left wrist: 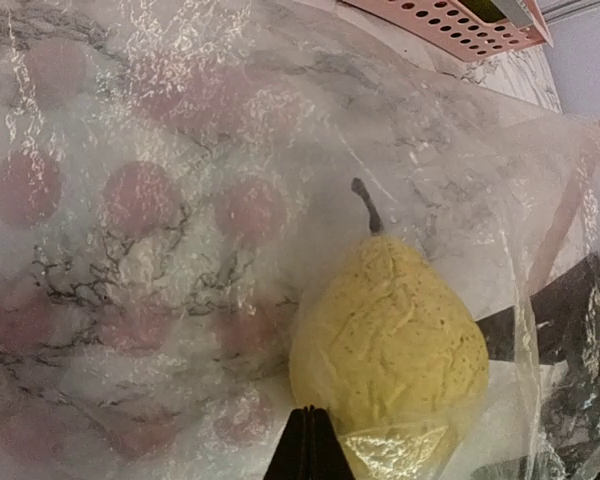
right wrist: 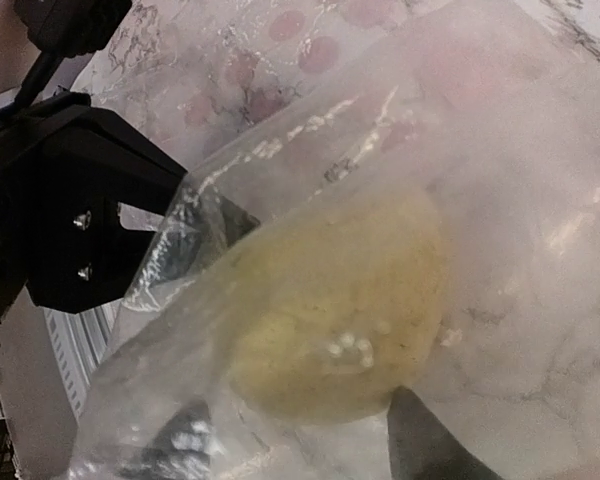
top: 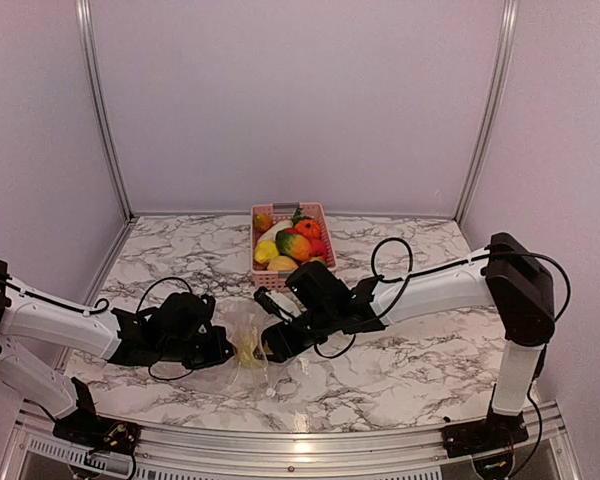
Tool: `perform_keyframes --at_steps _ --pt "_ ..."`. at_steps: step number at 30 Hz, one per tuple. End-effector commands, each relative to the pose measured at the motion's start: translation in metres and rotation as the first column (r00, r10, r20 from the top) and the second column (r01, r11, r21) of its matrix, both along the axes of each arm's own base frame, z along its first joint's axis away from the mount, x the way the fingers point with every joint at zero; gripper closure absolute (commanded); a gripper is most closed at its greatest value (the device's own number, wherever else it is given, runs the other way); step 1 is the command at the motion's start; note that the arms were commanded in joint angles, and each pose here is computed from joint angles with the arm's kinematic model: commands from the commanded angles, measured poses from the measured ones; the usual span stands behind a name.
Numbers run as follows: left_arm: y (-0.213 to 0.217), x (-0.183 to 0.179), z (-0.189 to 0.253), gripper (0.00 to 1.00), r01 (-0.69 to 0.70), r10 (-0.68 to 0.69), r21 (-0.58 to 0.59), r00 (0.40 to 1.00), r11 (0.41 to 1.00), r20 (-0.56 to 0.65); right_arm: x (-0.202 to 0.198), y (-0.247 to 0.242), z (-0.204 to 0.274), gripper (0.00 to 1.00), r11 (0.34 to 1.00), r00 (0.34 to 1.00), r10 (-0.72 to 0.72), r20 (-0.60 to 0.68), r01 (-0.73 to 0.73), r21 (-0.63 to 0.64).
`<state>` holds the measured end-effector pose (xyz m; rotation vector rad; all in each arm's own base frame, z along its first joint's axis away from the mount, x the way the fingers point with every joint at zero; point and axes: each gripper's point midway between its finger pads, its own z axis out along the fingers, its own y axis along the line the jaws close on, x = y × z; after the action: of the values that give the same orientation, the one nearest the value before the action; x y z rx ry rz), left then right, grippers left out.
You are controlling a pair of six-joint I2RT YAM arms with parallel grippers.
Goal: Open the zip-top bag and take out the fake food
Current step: Pick up the fake fruit from the zipper food storage bag.
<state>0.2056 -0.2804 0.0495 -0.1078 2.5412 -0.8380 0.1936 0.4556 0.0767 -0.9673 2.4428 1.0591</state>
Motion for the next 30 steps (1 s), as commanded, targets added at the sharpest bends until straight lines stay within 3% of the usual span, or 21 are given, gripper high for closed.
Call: perform_keyframes --at_steps 1,11,21,30 --pt "-0.012 0.008 0.011 1.00 0.021 -0.021 -0.017 0.999 1.000 0.040 0.005 0.013 0.003 0.41 1.000 1.000 -0.003 0.019 0.003 0.022" --pt "-0.005 0.017 0.019 1.00 -0.004 0.003 0.011 0.997 1.000 0.080 0.011 0.013 0.008 0.30 0.998 0.998 -0.056 0.027 0.055 0.034" --pt "-0.002 0.027 0.026 1.00 -0.002 0.000 0.013 0.993 1.000 0.115 0.014 0.014 0.007 0.31 0.995 0.996 -0.085 0.009 0.084 0.045" --pt "-0.014 0.025 0.005 1.00 0.043 -0.043 -0.005 0.997 0.999 0.061 0.017 0.019 0.003 0.31 0.996 0.996 -0.084 0.009 0.084 0.031"
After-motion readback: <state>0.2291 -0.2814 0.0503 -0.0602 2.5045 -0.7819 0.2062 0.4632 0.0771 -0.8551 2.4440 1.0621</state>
